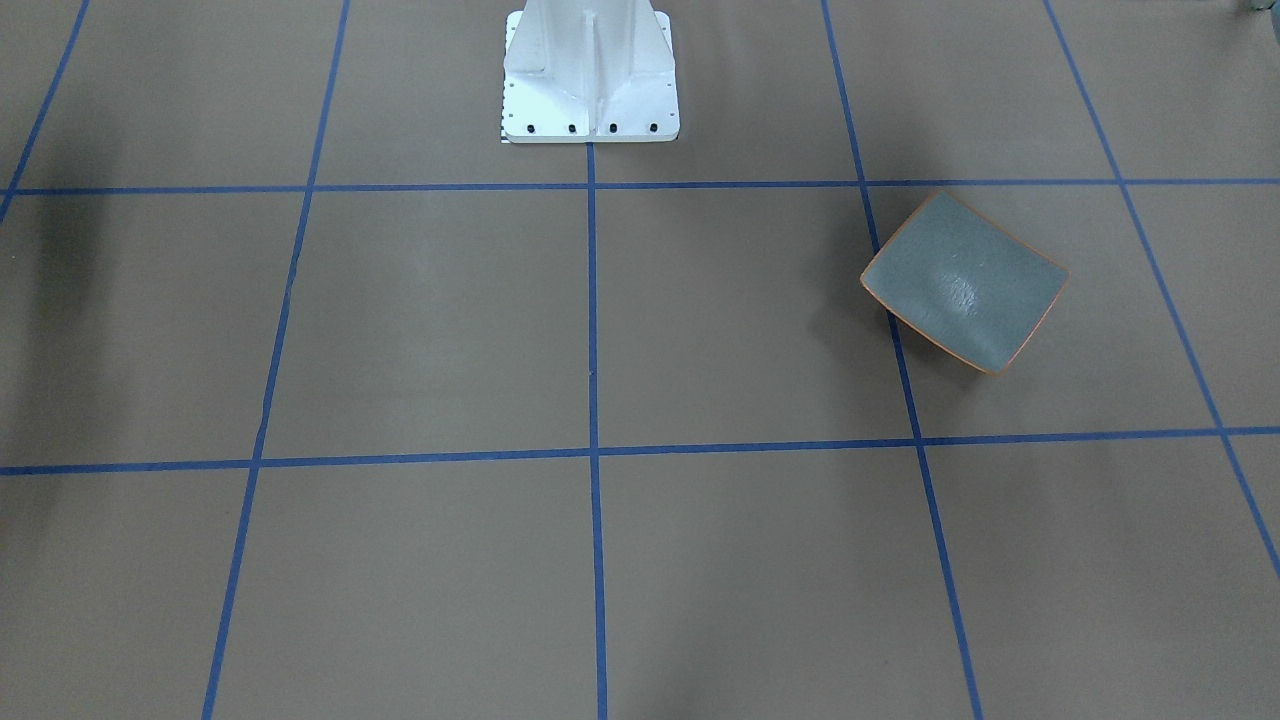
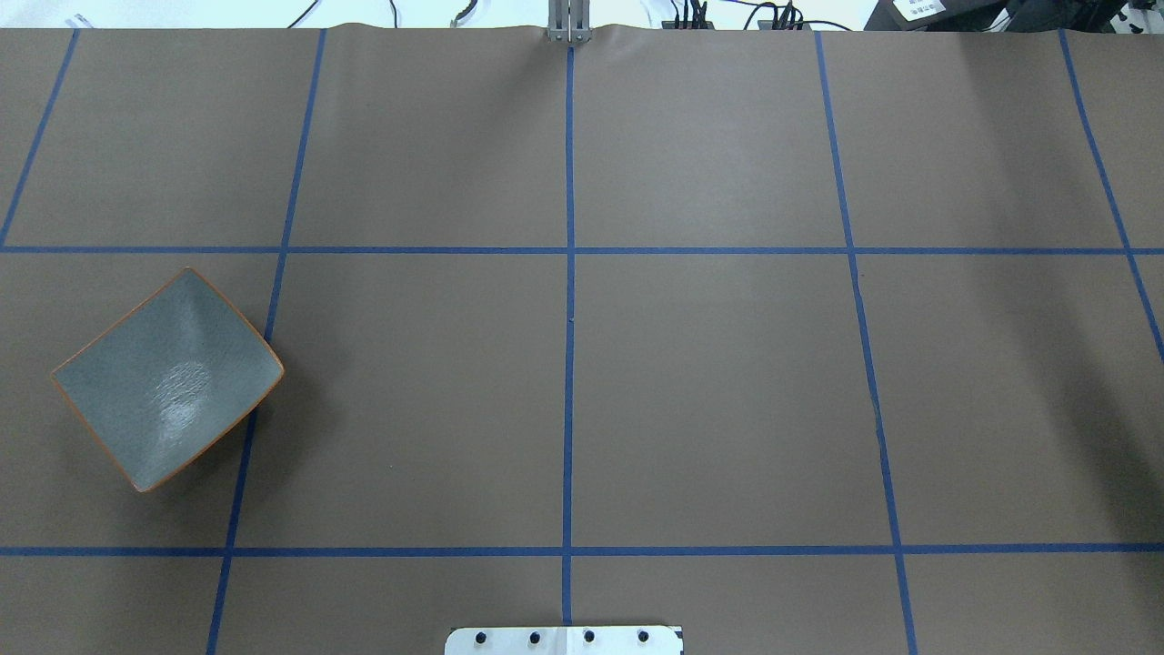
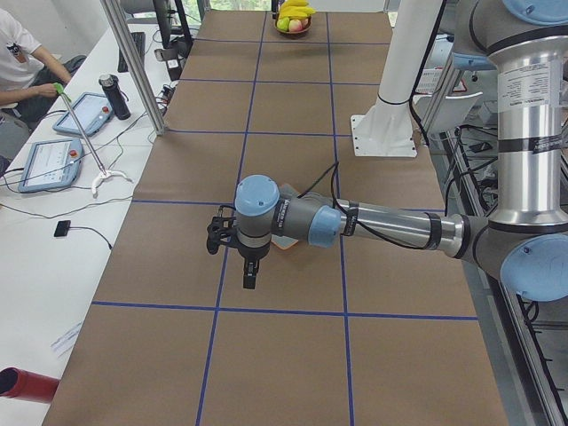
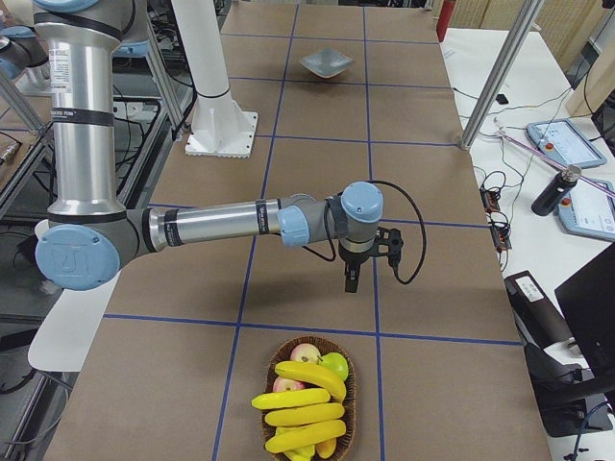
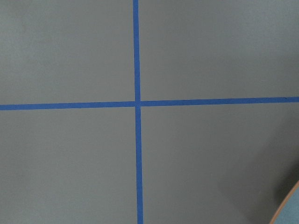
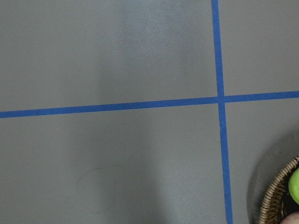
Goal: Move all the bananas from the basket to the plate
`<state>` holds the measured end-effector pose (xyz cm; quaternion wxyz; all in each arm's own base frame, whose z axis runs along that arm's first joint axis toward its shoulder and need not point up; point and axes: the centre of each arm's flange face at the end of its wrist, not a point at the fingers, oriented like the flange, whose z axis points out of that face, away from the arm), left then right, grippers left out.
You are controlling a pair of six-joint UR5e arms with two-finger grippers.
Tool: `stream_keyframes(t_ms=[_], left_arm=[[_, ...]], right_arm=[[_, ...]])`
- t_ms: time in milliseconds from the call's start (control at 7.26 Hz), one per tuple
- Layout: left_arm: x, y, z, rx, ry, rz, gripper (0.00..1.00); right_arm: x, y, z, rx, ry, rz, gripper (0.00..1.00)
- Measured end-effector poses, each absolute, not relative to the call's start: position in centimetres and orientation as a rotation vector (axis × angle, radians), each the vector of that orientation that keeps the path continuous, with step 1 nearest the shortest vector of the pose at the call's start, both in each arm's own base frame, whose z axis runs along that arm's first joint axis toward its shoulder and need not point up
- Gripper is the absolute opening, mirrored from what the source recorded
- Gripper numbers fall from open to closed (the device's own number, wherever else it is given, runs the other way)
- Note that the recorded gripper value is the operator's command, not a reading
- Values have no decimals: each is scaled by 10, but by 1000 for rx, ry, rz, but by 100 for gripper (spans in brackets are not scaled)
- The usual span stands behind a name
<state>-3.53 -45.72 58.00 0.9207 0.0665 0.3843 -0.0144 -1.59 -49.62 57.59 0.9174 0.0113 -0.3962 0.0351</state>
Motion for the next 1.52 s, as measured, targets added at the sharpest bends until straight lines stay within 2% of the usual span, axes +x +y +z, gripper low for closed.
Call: stream_keyframes(t_ms=[413, 689, 1102, 1516], left_arm=[[-34, -453, 582, 134, 789, -24, 100], [-33, -451, 585, 117, 803, -29, 100], [-29, -445, 592, 85, 853, -34, 100], [-29, -442, 592, 88, 858, -31, 100]], right_arm=[[-15, -495, 571, 40, -813, 67, 100], [-6, -465, 583, 42, -758, 80, 100], [18, -402, 629, 23, -576, 94, 96], [29, -371, 682, -45, -488, 52, 95]])
